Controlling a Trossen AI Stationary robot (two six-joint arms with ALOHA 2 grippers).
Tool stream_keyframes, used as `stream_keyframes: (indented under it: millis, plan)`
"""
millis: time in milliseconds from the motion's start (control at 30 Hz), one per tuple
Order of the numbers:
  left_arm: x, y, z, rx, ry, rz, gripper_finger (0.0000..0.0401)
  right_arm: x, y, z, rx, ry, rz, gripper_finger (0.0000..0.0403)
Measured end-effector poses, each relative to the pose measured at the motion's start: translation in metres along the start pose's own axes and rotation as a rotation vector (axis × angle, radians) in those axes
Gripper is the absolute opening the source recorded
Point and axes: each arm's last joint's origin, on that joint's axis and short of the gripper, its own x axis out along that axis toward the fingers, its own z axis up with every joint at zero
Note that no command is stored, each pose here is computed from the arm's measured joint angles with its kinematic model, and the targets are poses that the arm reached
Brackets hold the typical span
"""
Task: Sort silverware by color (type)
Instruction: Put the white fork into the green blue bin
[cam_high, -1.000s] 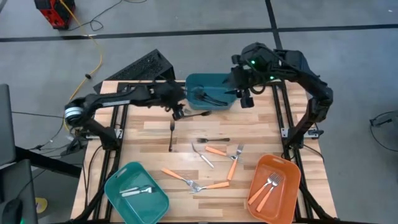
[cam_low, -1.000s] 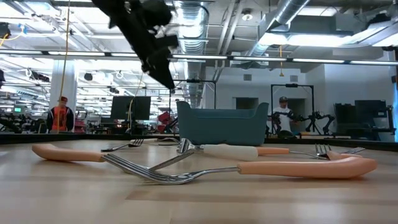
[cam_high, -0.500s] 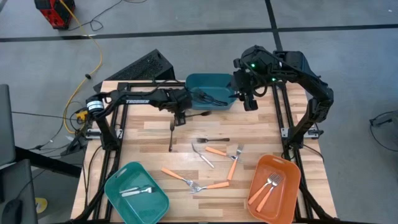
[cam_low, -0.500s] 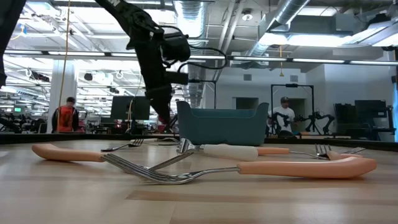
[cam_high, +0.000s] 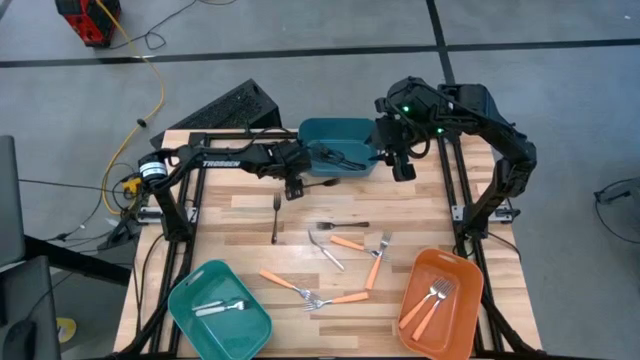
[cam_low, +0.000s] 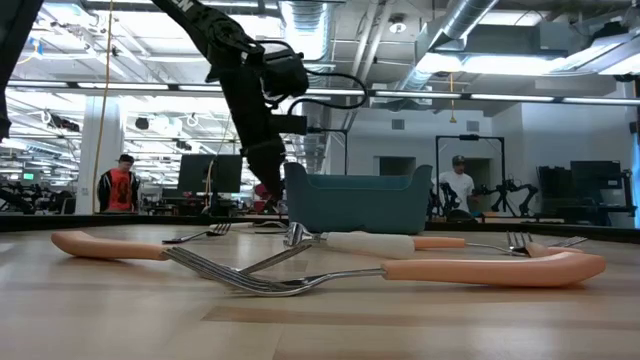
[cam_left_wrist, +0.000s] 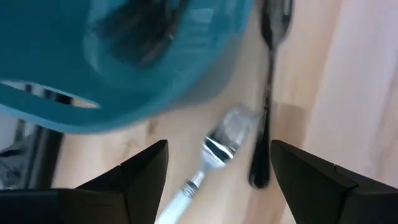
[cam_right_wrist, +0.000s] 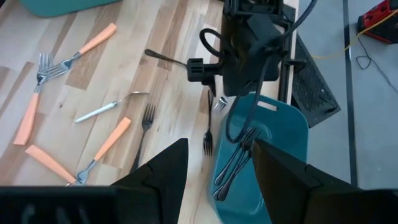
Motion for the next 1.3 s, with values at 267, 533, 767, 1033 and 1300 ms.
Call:
stream_keyframes:
  millis: [267, 533, 767, 1033, 1300]
  plan:
    - [0.011, -0.005, -0.015, 0.044, 0.03, -0.003, 0.0265, 0.0, 0.001, -0.001, 0.036, 0.015, 0.009, 0.0203]
    - [0.02, -0.018, -0.027, -0.04, 0.002, 0.127, 0.0263, 0.0, 0.001, -0.001, 0.036, 0.016, 0.01, 0.0203]
    - [0.004, -0.019, -0.033, -0.044, -0.014, 0.149, 0.0188, 0.0, 0.001, -0.002, 0.046, 0.024, 0.014, 0.0203]
    - [0.0, 0.001, -0.049, -0.361, -0.186, 0.225, 0.0011, 0.0, 0.002, -0.003, 0.054, 0.033, 0.019, 0.0203]
    - [-0.002, -0.001, -0.047, -0.661, -0.255, 0.369, 0.0, 0.0, 0.002, -0.003, 0.072, 0.034, 0.018, 0.0203]
